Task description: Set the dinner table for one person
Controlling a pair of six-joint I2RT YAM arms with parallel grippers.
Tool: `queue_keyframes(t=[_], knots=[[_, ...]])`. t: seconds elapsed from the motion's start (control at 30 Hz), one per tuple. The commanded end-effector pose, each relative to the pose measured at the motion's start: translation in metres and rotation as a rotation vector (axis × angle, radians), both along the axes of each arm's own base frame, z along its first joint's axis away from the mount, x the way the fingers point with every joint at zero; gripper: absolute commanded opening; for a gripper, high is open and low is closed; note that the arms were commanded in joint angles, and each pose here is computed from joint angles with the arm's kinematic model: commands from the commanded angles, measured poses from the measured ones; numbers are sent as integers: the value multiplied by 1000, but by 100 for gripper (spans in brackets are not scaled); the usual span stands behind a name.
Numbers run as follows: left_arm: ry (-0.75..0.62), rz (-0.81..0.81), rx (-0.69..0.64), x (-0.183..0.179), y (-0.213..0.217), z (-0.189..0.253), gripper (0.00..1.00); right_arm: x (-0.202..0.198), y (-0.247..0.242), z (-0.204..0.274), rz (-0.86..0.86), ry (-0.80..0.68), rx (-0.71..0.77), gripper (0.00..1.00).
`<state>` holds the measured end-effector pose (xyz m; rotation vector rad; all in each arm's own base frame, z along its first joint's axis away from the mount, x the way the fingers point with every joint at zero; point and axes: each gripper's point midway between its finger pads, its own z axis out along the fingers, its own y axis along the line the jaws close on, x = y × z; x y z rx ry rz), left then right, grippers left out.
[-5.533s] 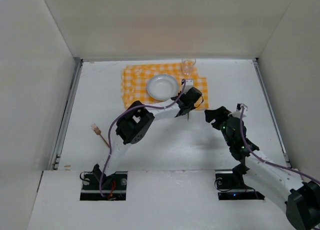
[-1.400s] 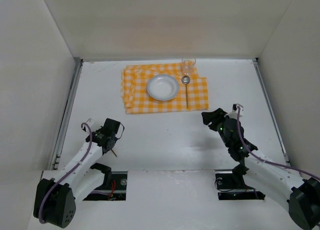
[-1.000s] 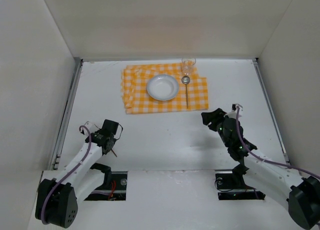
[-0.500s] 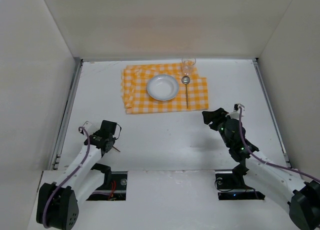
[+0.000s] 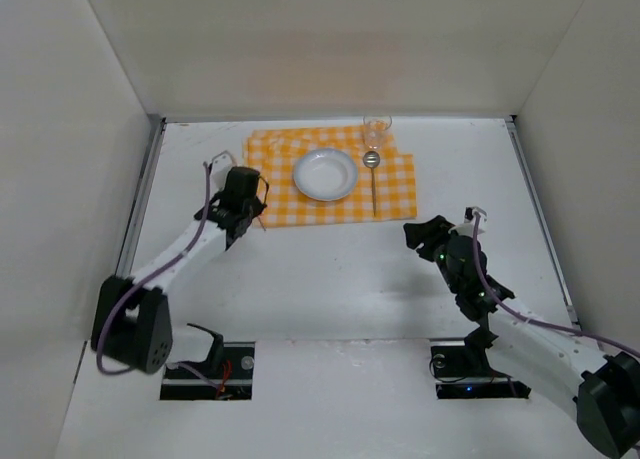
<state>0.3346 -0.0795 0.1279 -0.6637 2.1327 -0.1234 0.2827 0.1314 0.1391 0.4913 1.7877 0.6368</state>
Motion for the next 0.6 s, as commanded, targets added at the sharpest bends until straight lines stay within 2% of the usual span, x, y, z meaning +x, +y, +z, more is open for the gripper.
queue_keyframes(t=[0.0,0.23,0.37,0.57], knots=[[-107,-247,43,65,-44,31,0,7,-2,14,-26,-55,7,61],[-20,-446,185,146,-75,17,1,6,1,15,-20,-55,-1,61],[55,-507,182,165,-76,-10,1,6,1,16,-22,-60,-1,61],[65,-521,168,169,-79,-20,2,6,1,16,-20,-61,-1,61]])
